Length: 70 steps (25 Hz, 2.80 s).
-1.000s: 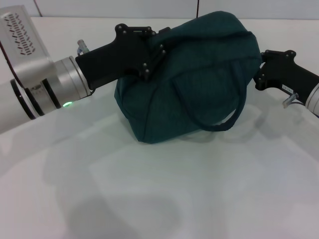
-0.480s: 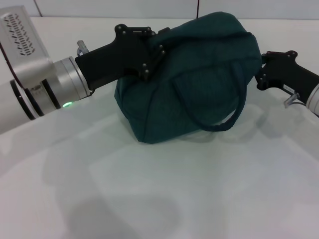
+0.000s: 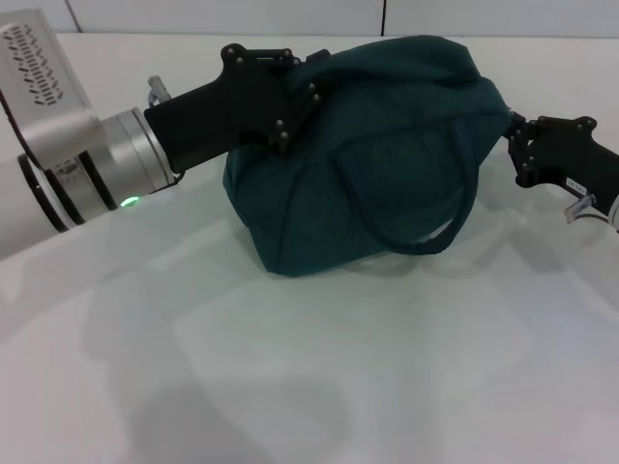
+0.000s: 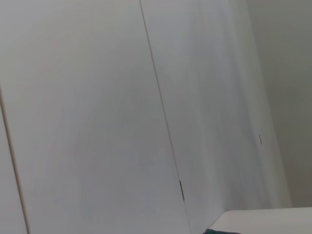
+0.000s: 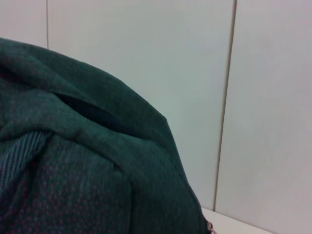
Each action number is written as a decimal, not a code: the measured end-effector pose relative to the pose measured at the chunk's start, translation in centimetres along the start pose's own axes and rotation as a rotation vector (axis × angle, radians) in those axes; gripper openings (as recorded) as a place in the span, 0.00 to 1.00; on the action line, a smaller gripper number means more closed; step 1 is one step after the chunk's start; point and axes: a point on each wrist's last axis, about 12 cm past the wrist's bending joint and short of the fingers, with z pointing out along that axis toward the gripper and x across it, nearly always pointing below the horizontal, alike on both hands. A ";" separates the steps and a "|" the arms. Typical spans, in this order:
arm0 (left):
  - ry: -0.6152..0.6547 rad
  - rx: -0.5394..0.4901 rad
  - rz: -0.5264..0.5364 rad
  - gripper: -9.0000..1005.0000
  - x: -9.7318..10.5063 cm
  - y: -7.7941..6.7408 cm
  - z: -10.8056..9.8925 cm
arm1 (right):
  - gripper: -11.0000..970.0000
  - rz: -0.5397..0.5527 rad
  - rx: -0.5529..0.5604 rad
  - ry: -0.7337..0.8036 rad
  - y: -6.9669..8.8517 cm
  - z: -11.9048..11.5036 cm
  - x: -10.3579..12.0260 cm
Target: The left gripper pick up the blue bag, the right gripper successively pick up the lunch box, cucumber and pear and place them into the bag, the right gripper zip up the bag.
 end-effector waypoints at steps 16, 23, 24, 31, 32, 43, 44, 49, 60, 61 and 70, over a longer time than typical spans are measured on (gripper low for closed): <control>-0.144 -0.193 -0.013 0.19 1.1 -1.2 -2.4 | 0.17 0.075 0.014 -0.167 -0.2 -2.1 -0.8; -0.253 -0.276 -0.043 0.50 0.7 -1.4 -4.9 | 0.47 0.089 -0.013 -0.302 0.0 -4.0 -1.5; -0.268 -0.258 -0.049 0.54 0.5 -1.6 -5.1 | 0.53 0.091 -0.034 -0.337 0.1 -4.4 -1.8; -0.195 0.062 -0.067 0.84 -0.2 -2.6 -4.8 | 0.66 0.102 -0.430 -0.408 0.9 -6.4 -4.2; -0.185 0.116 -0.066 0.84 -0.2 -2.9 -4.8 | 0.66 0.110 -0.488 -0.402 0.9 -6.5 -4.6; -0.149 0.227 -0.051 0.85 0.3 -4.8 -5.5 | 0.66 0.091 -0.847 -0.304 1.4 -8.1 -5.7; -0.143 0.231 -0.051 0.85 0.4 -4.9 -5.6 | 0.66 0.091 -0.850 -0.301 1.4 -8.2 -5.7; -0.137 0.231 -0.054 0.84 0.5 -5.0 -5.8 | 0.66 0.103 -0.810 -0.310 1.2 -8.4 -5.4; -0.136 0.210 -0.044 0.84 0.8 -5.4 -6.1 | 0.66 0.112 -0.792 -0.321 1.7 -8.4 -5.0; -0.136 0.209 -0.043 0.84 0.9 -5.4 -6.1 | 0.66 0.113 -0.791 -0.321 1.7 -8.5 -4.9; -0.133 0.214 -0.048 0.84 1.0 -5.8 -6.2 | 0.66 0.113 -0.777 -0.326 2.1 -8.9 -4.4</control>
